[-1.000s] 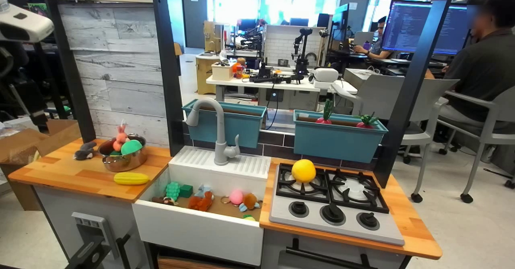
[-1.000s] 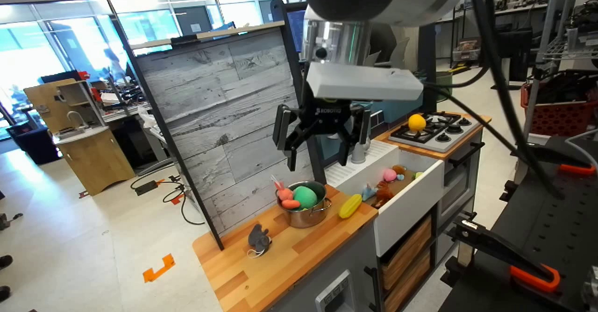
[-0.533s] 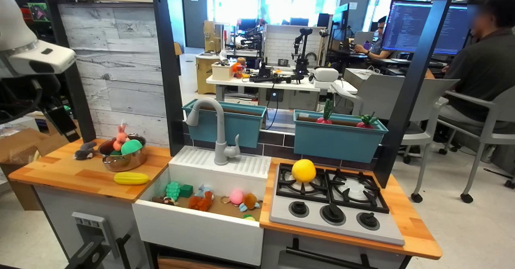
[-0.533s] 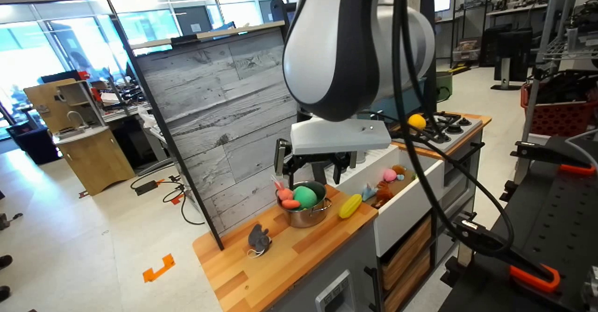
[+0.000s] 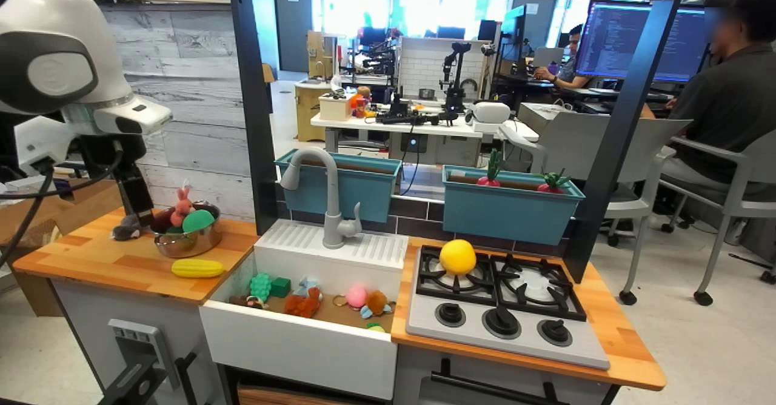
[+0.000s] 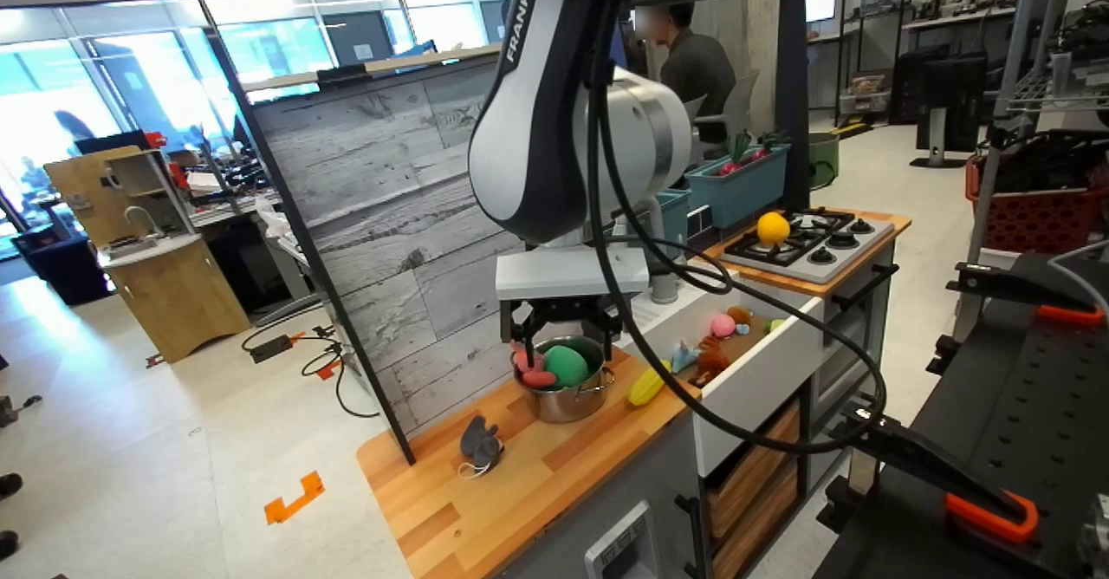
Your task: Pick the pink object in the pot and put it on the counter
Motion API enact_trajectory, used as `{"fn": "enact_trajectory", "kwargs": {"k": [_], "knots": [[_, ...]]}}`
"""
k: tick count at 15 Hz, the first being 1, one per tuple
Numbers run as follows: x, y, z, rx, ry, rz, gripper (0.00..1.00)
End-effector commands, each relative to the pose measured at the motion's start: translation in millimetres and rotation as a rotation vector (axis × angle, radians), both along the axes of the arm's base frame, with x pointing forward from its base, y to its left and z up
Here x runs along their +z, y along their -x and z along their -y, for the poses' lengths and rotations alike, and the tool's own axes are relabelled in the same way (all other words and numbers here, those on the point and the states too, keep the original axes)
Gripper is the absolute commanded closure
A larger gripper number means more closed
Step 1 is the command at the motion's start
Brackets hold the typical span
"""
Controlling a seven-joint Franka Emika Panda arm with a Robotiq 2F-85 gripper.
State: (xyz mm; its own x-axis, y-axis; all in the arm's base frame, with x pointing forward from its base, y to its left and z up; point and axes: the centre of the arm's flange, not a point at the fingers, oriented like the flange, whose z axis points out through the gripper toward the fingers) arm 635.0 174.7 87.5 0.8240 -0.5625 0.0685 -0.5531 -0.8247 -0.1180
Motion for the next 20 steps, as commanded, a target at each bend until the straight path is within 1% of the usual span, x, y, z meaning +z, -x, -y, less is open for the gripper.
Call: {"fn": "enact_trajectory", "kwargs": {"k": [1, 3, 5, 9, 12, 14, 16, 18, 20], "knots": [[-24.0, -53.3, -4.2, -0.031, -0.07, -0.137, 0.0], [-33.2, -64.5, -2.2, -0.045, -0.089, -0.203, 0.0], [-38.9, -72.9, -0.1, -0.069, -0.089, -0.221, 0.0], [-35.6, -82.8, -7.0, -0.134, -0.04, -0.112, 0.0], [-25.7, -88.2, -17.4, -0.14, -0.009, -0.049, 0.0], [-27.1, -90.6, -23.7, -0.143, 0.015, -0.034, 0.0], [-36.5, -89.6, -26.0, -0.151, 0.044, -0.042, 0.0], [-50.0, -86.5, -24.4, -0.161, 0.098, -0.037, 0.0], [-62.5, -83.5, -19.0, -0.172, 0.172, -0.014, 0.0]]}}
